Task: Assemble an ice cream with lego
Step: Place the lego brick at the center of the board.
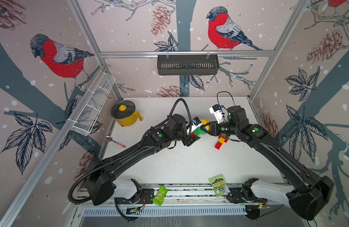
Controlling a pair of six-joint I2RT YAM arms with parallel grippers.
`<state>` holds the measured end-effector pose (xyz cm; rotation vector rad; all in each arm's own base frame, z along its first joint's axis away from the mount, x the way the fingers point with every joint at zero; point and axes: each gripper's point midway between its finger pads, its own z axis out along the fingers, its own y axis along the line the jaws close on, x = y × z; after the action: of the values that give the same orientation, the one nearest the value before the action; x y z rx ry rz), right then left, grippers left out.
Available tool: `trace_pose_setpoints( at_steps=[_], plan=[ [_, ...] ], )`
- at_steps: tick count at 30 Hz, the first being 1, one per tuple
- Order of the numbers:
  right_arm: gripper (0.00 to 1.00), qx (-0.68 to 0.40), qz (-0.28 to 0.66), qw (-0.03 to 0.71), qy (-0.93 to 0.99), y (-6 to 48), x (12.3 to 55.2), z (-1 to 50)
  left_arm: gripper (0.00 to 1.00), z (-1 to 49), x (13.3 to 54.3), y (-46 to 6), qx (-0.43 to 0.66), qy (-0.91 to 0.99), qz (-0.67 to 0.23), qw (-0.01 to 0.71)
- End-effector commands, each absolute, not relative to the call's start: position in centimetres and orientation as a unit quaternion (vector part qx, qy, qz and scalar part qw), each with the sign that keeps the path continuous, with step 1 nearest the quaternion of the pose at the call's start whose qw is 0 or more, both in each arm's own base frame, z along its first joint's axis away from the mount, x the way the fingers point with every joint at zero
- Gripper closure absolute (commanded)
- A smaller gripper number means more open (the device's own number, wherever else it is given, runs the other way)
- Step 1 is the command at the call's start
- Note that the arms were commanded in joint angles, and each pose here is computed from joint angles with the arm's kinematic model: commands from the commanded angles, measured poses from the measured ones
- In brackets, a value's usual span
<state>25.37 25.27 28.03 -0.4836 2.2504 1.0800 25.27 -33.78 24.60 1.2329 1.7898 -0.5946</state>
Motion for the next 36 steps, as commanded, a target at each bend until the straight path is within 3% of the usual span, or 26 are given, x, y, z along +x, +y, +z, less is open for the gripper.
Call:
trace_pose_setpoints(
  at_steps=[1, 10, 27, 36],
  plan=[
    [0.68, -0.192, 0.415, 0.307, 0.835, 25.7, 25.5, 28.7, 0.34, 25.7, 25.4, -34.2, 0.498, 0.703, -0.243, 0.446],
    [0.68, -0.192, 0.418, 0.306, 0.834, 25.7, 25.5, 28.6, 0.46, 25.2, 25.1, -34.6, 0.505, 0.701, -0.248, 0.437],
    [0.68, -0.196, 0.423, 0.303, 0.831, 25.9, 25.0, 28.5, 0.46, 24.4, 25.5, -34.8, 0.507, 0.707, -0.244, 0.429],
    [0.62, -0.194, 0.426, 0.304, 0.83, 26.0, 25.0, 28.6, 0.61, 24.8, 25.6, -34.7, 0.503, 0.704, -0.242, 0.439]
  ],
)
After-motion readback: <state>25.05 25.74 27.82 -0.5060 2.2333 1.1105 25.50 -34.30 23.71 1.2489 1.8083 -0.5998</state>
